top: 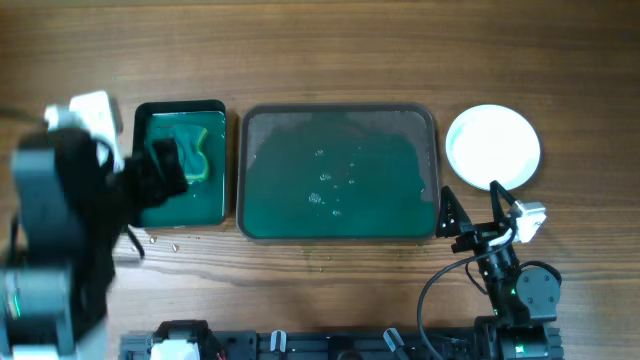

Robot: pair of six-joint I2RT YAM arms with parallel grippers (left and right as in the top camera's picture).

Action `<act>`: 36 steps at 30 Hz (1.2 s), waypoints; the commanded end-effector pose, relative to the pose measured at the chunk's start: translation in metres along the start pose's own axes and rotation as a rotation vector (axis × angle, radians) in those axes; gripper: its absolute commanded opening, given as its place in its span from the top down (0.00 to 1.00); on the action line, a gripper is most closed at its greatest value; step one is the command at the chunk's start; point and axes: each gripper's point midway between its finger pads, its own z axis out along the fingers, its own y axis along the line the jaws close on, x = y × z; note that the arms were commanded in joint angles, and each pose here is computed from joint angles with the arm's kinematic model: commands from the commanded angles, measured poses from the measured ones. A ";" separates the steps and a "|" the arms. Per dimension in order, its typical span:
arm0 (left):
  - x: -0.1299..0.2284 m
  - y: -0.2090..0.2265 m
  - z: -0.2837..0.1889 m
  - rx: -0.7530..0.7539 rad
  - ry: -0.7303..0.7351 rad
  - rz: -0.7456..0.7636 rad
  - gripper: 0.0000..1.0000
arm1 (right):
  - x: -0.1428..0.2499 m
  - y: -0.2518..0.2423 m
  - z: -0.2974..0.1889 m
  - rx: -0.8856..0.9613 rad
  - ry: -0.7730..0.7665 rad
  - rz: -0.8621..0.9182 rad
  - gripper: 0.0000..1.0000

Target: Clean dirty plates on tray and stack at the side

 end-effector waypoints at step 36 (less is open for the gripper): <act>0.147 -0.013 0.109 0.259 -0.586 -0.017 0.00 | -0.003 -0.001 0.000 0.010 -0.014 0.006 0.00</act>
